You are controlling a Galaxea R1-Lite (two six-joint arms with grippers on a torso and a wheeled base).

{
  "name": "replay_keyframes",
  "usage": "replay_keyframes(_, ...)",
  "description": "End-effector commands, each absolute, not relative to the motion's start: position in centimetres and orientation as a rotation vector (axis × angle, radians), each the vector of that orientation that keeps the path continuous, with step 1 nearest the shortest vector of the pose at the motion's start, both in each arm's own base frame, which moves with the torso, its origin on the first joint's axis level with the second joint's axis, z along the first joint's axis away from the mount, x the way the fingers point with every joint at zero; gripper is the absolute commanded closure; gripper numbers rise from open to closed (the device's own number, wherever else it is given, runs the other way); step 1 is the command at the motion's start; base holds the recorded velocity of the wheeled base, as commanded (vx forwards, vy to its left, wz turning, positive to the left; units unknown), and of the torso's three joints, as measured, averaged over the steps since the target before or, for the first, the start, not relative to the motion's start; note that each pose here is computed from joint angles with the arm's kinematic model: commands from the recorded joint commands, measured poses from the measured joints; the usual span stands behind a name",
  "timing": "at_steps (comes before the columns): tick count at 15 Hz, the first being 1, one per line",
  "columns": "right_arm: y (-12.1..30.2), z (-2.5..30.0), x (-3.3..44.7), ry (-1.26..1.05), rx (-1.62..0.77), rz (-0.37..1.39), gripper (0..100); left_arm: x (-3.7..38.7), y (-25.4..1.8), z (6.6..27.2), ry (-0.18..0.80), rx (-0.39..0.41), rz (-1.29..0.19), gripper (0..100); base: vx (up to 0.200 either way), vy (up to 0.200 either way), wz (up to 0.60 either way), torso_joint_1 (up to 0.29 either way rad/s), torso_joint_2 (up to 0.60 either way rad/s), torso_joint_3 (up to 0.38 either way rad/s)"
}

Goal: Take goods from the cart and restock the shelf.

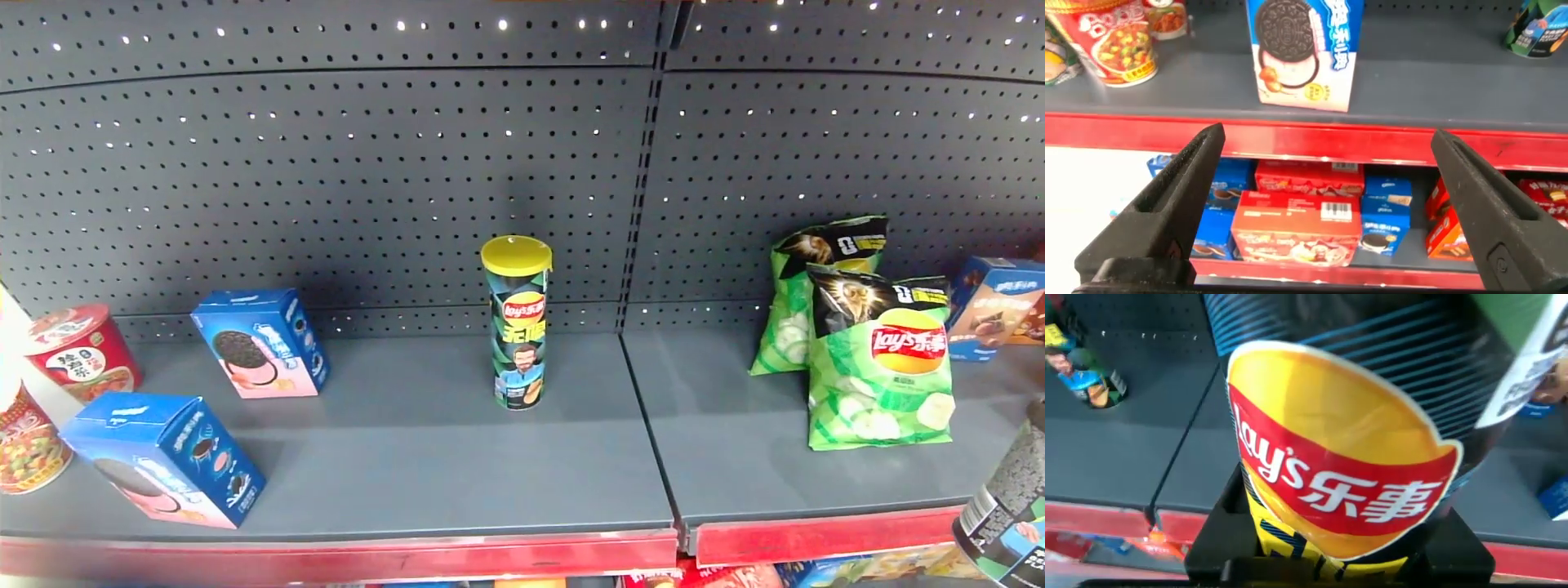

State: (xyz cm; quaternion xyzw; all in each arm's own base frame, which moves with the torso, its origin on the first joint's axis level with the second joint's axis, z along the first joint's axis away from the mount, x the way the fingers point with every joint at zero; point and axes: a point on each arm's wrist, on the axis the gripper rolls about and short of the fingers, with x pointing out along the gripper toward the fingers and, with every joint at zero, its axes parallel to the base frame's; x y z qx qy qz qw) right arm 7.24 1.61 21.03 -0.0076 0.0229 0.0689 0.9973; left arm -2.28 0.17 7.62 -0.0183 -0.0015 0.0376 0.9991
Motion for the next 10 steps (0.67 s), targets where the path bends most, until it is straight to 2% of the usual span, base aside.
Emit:
replay_keyframes(1,1.9,20.7,7.9,0.082,0.004,0.166,100,-2.3,0.2,7.6,-0.001,-0.037,0.077,0,0.000,0.000,0.00,0.000,0.00,0.000)
replay_keyframes(3,2.6,21.6,8.6,0.078,0.058,0.249,100,-2.3,0.2,7.6,-0.001,-0.037,0.077,0,0.000,0.000,0.00,0.000,0.00,0.000)
replay_keyframes(9,3.5,23.0,10.5,0.040,0.108,0.285,100,-2.3,0.2,7.6,-0.001,-0.037,0.077,0,0.000,0.000,0.00,0.000,0.00,0.000)
replay_keyframes(10,3.8,24.0,10.9,0.023,0.104,0.312,100,-2.3,0.2,7.6,-0.001,-0.037,0.077,0,0.000,0.000,0.00,0.000,0.00,0.000)
